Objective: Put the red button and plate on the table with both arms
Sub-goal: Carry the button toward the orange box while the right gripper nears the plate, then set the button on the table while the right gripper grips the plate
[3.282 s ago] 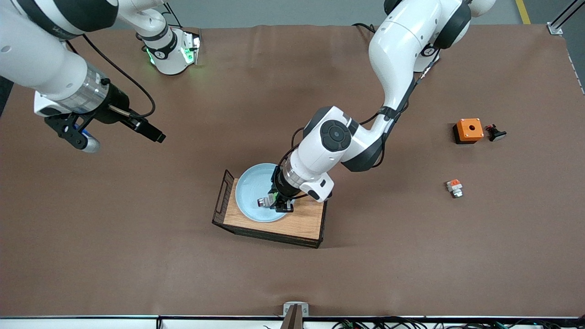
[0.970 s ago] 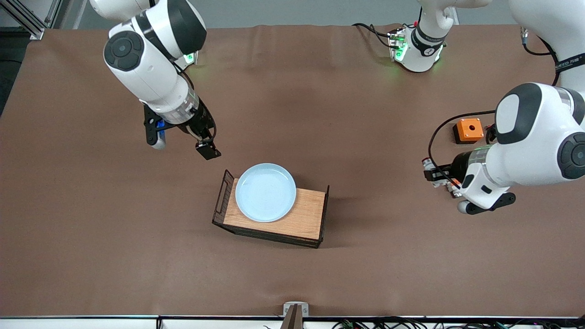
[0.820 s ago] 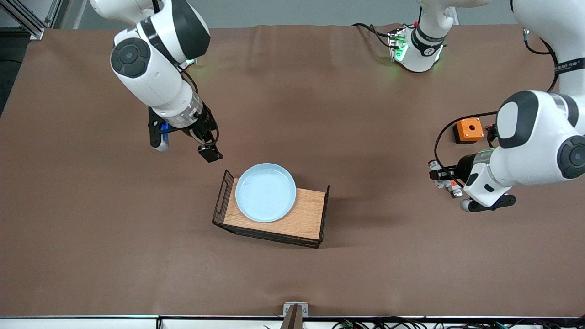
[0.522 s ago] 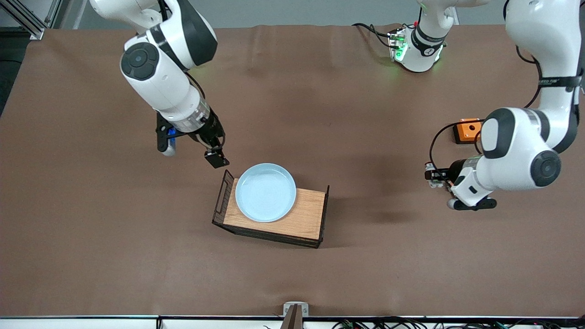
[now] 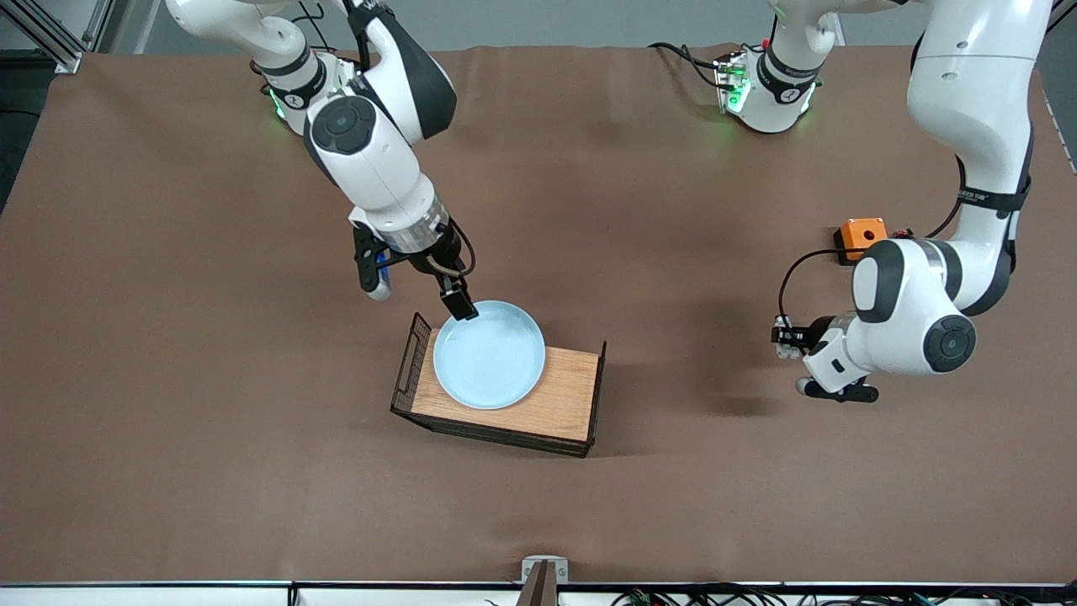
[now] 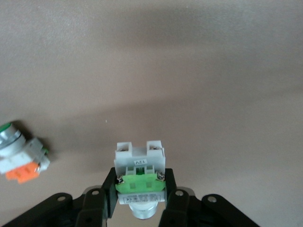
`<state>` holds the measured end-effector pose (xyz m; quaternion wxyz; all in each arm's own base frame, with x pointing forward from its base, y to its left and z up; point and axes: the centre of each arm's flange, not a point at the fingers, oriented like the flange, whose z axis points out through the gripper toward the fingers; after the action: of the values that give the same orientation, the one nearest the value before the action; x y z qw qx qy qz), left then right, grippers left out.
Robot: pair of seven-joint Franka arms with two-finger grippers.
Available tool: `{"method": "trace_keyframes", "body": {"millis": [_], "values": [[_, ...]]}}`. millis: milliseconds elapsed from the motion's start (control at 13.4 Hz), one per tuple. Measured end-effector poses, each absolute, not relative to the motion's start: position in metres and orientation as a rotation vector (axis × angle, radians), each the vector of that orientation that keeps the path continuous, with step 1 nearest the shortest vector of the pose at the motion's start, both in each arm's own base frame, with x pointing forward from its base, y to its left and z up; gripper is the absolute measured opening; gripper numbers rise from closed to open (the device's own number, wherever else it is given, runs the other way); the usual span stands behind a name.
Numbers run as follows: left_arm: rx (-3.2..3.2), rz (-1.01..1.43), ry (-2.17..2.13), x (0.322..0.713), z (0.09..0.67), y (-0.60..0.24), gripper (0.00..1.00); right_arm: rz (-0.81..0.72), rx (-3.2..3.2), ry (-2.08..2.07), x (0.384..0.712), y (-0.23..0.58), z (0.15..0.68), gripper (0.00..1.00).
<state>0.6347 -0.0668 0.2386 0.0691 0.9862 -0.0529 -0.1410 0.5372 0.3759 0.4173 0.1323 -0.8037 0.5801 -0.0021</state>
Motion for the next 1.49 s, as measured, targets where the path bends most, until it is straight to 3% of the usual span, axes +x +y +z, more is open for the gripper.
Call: {"method": "trace_keyframes", "body": {"millis": [970,1417,1492], "values": [[2.997,-0.532,-0.079,0.631,0.185,-0.060,0.42,-0.004,-2.501,1.560,0.547,0.368,0.369,1.00],[3.005,-0.463,-0.078,0.652,0.218,-0.061,0.99,-0.011,-2.559,1.496,0.559,0.351,0.357,0.98],[3.006,-0.450,-0.071,0.656,0.234,-0.057,1.00,-0.009,-2.564,1.491,0.559,0.352,0.355,0.97]]}}
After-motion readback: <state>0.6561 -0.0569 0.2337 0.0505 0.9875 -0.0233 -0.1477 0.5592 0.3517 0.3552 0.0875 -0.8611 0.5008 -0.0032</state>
